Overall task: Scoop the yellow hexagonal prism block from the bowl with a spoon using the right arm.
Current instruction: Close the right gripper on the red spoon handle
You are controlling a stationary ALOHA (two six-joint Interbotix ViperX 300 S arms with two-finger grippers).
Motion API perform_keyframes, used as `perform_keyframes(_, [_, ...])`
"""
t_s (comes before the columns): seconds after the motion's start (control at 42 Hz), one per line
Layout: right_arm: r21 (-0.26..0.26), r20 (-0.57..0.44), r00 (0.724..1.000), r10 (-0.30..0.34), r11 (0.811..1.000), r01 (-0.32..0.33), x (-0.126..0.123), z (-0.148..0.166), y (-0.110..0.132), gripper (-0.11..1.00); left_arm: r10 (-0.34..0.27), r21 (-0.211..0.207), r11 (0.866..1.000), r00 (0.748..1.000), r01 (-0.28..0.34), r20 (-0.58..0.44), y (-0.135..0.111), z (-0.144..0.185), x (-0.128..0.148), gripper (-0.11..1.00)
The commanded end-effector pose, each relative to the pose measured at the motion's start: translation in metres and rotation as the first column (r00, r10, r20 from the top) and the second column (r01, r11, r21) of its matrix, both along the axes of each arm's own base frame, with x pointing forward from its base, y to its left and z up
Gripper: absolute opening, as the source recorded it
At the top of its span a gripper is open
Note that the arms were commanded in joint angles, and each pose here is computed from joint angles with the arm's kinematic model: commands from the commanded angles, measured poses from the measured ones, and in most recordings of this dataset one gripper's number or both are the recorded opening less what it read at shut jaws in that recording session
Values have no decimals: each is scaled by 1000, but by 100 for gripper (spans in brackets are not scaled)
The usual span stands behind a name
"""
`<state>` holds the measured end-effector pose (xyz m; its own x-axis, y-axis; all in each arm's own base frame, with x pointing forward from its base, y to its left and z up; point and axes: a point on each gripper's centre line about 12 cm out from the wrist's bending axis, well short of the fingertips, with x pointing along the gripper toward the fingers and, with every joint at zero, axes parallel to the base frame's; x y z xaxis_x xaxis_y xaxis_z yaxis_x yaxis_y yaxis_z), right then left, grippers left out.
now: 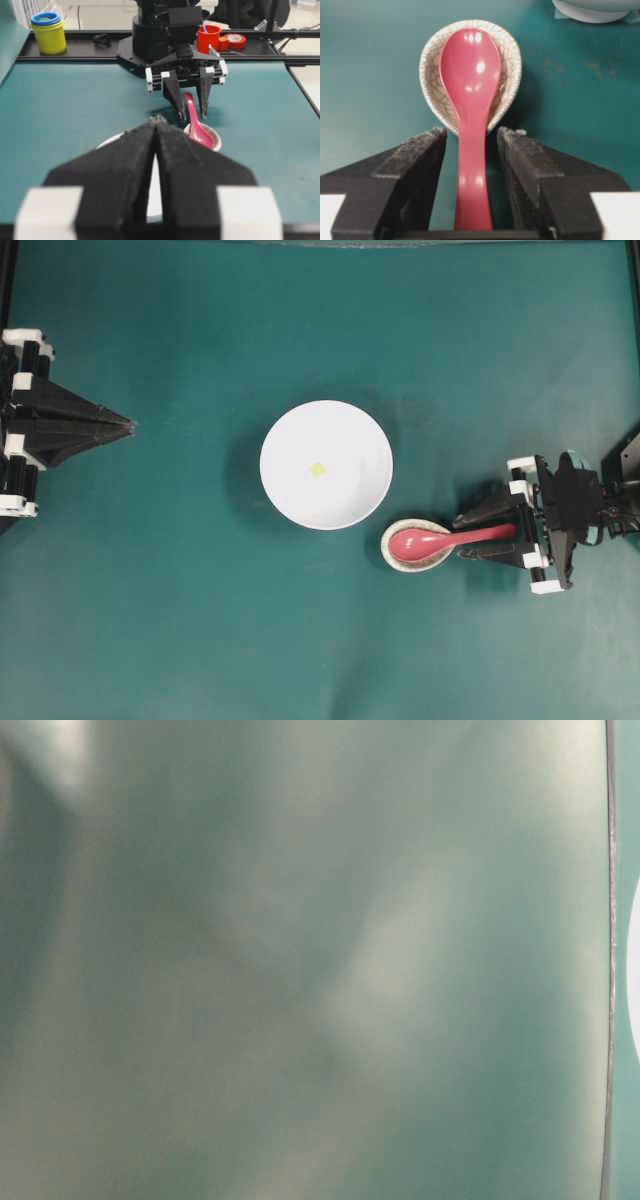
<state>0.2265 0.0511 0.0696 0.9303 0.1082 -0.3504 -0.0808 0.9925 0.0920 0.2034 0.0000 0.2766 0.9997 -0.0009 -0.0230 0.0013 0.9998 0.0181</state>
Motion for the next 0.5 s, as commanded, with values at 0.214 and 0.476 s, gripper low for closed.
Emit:
perform_keyframes(0.214, [6, 18, 1000, 2, 1000, -3, 1, 3, 1, 47, -1, 3, 1000, 1000, 1, 17, 0, 6, 1, 0])
perform_keyframes(0.476, [7, 31, 1000, 1, 1000, -2, 2, 5, 1, 25, -1, 3, 1000, 1000, 1, 17, 0, 6, 1, 0])
